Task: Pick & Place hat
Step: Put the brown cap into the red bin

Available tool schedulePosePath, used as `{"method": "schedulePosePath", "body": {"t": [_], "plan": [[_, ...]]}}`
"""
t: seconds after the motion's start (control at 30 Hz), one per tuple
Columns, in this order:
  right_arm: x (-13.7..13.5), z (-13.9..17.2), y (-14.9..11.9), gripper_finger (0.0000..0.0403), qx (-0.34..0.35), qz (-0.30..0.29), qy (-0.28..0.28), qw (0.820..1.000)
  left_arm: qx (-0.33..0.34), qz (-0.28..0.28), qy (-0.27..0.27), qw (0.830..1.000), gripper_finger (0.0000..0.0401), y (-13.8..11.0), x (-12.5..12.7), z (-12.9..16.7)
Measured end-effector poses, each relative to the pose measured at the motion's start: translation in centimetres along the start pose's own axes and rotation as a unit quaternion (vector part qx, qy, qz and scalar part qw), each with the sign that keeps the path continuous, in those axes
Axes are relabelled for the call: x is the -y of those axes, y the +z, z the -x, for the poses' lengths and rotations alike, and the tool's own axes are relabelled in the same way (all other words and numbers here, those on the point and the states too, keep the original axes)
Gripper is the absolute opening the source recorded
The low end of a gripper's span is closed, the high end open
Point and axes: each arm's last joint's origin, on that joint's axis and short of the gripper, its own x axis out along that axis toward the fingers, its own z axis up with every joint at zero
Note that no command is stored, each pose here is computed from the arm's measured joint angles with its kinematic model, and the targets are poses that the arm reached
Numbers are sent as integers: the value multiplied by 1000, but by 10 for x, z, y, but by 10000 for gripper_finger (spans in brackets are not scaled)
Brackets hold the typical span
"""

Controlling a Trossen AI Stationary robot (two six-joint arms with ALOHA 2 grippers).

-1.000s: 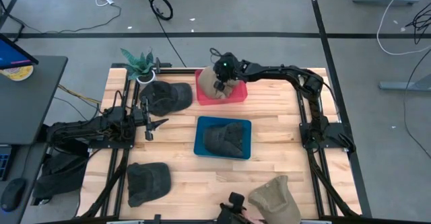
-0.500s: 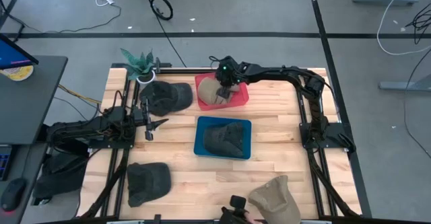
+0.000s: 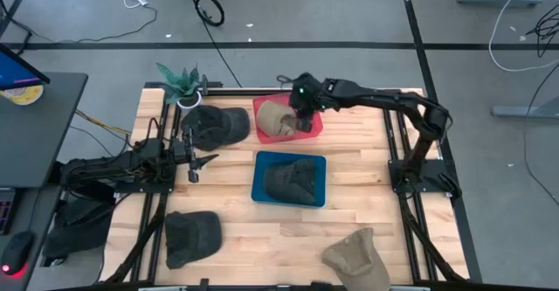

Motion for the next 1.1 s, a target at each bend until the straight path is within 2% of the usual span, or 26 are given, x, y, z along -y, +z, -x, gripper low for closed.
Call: {"method": "schedulePosePath", "body": {"t": [0.3,0.5,0.67,0.83,1.1], "plan": [[-86,59,-15,207,-97,46,79,991,0,0,0,1000,177,0,0,0],[-143,89,-30,239,-156,35,140,977,0,0,0,1000,177,0,0,0],[-198,112,-45,249,-189,37,199,961,0,0,0,1000,177,0,0,0],[-247,137,-65,246,-197,41,216,955,0,0,0,1000,177,0,0,0],[-309,173,-100,242,-187,54,251,948,0,0,0,1000,177,0,0,0]]}}
